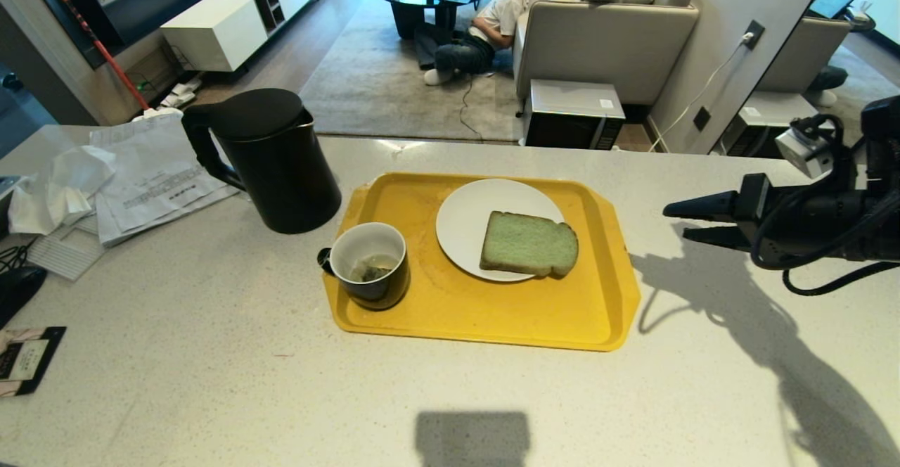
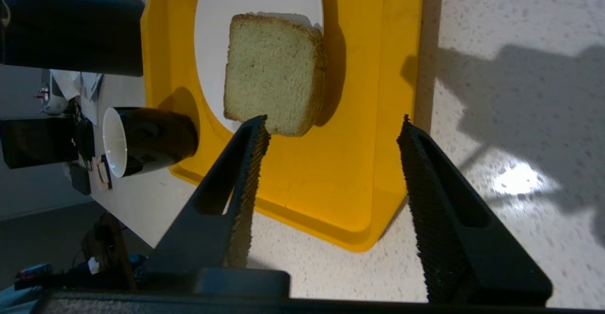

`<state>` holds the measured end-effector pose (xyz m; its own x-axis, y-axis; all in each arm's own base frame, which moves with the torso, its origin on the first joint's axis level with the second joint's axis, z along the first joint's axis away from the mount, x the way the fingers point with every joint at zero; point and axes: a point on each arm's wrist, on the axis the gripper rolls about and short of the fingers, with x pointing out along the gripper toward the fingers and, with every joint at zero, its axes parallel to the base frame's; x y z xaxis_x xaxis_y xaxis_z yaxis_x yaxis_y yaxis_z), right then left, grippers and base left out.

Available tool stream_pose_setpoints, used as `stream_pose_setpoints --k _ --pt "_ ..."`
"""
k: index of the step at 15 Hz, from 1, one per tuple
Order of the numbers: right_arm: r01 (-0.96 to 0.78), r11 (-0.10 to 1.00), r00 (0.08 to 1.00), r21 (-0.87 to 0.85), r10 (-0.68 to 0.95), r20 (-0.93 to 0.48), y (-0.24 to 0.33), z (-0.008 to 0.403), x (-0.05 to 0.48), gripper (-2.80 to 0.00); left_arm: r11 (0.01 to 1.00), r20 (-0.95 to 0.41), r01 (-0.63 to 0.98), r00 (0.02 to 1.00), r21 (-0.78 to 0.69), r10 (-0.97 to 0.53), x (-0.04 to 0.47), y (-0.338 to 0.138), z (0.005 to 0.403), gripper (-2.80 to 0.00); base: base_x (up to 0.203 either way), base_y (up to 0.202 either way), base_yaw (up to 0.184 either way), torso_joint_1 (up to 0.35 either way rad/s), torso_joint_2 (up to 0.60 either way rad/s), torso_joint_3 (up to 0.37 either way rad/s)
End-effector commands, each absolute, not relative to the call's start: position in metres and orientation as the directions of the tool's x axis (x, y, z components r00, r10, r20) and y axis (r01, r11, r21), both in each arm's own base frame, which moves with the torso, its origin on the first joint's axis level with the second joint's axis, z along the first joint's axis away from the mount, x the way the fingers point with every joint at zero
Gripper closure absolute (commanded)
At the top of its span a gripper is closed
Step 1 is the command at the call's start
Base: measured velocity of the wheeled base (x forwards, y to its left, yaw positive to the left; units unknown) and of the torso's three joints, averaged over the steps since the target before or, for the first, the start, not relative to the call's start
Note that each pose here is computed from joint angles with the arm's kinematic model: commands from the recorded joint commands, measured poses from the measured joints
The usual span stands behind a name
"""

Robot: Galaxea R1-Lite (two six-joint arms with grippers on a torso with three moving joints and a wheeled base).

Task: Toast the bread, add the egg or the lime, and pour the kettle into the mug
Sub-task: Pick up the bread slice

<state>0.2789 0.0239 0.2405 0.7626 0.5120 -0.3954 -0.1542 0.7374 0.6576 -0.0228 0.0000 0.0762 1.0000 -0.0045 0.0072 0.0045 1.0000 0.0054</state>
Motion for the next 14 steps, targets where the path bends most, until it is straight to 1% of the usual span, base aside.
stream_pose_setpoints --k 1,6,9,14 --pt "-0.141 0.731 0.707 0.668 0.546 -0.449 0.038 0.213 0.302 -2.8 1.0 0.008 0.005 1.0 0.006 -0.005 -0.023 0.0 0.076 0.0 0.0 0.0 0.0 0.0 0.0 0.0" --pt "-0.16 0.713 0.629 0.682 0.607 -0.487 0.066 0.197 0.305 -2.8 1.0 0.008 0.005 1.0 0.006 -0.005 -0.023 0.0 0.076 0.0 0.0 0.0 0.0 0.0 0.0 0.0" --pt "-0.164 0.664 0.59 0.73 0.659 -0.467 0.073 0.201 0.301 -2.8 1.0 0.008 0.005 1.0 0.006 -0.005 -0.023 0.0 0.076 0.0 0.0 0.0 0.0 0.0 0.0 0.0" --pt "-0.188 0.649 0.544 0.737 0.694 -0.471 0.091 0.2 0.3 -2.8 1.0 0.008 0.005 1.0 0.006 -0.005 -0.023 0.0 0.076 0.0 0.0 0.0 0.0 0.0 0.0 0.0"
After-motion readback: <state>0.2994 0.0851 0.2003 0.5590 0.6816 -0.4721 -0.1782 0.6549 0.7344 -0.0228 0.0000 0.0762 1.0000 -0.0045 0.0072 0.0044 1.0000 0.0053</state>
